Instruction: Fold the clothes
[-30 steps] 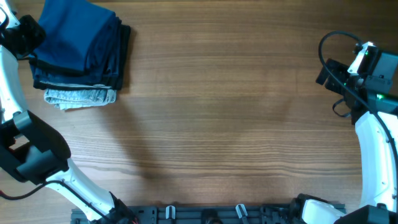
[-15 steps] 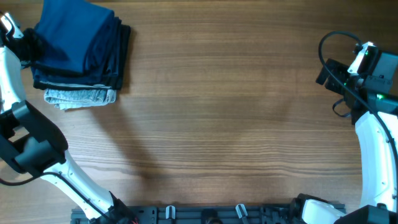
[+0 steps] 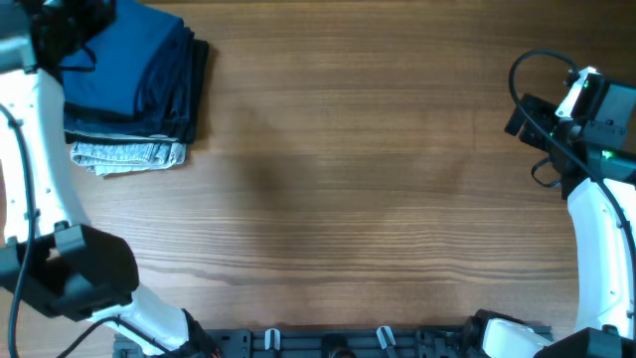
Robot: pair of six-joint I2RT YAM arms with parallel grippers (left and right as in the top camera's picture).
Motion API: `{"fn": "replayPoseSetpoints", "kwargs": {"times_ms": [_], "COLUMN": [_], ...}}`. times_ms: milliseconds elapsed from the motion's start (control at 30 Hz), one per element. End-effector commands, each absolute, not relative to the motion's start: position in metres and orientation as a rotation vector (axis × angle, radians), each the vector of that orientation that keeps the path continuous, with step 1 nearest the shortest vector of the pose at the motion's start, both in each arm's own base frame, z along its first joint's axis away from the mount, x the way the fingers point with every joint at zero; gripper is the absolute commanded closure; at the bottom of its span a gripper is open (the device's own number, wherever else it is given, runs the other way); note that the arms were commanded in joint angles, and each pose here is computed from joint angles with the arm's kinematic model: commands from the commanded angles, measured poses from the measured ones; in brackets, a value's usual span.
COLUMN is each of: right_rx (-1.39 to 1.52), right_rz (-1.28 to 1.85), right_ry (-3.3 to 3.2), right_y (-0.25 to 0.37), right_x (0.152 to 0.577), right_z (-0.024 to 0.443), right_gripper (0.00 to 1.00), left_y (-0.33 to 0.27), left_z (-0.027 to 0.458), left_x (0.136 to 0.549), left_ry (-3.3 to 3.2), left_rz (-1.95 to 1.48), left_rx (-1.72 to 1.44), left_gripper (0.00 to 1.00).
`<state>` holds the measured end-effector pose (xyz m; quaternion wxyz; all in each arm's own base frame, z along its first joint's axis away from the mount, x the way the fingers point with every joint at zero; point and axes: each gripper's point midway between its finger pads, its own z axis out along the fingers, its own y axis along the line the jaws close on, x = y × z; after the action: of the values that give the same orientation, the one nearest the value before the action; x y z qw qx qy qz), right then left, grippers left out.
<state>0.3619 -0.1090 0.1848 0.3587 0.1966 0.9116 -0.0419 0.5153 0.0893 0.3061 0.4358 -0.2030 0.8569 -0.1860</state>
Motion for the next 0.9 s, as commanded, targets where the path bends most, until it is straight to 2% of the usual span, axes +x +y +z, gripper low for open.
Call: {"fn": "replayPoseSetpoints", "kwargs": {"times_ms": [0, 33, 567, 700, 867], "right_rx": [0.512, 0.512, 0.512, 0.495, 0.444], "right_rz": [-0.132, -0.132, -0.132, -0.136, -0.146], "right_ry": [2.343, 2.343, 2.34, 2.244, 1.97], "right_y": [-0.114, -0.114, -0.113, -0.11, -0.098], "right_x": [0.364, 0.364, 0.364, 0.354, 0.311], "right_z": [0.188, 0.188, 0.189, 0.225, 0.317], "right_gripper": [0.01, 0.01, 0.0, 0.01, 0.01], "left_y": [0.07, 0.067, 0.06, 0.06, 0.06], "left_z": [0.302, 0.301, 0.298, 0.298, 0.298], "left_x": [0.52, 0.52, 0.518, 0.518, 0.518], "left_ry": [2.152, 2.16, 2.178, 2.178, 2.178], "left_rz": [-0.5, -0.504, -0.513, -0.513, -0.513], "left_rx": [-0.474, -0.471, -0.464, -0.464, -0.464], "left_gripper": [0.27, 0.0, 0.0, 0.0, 0.0]}}
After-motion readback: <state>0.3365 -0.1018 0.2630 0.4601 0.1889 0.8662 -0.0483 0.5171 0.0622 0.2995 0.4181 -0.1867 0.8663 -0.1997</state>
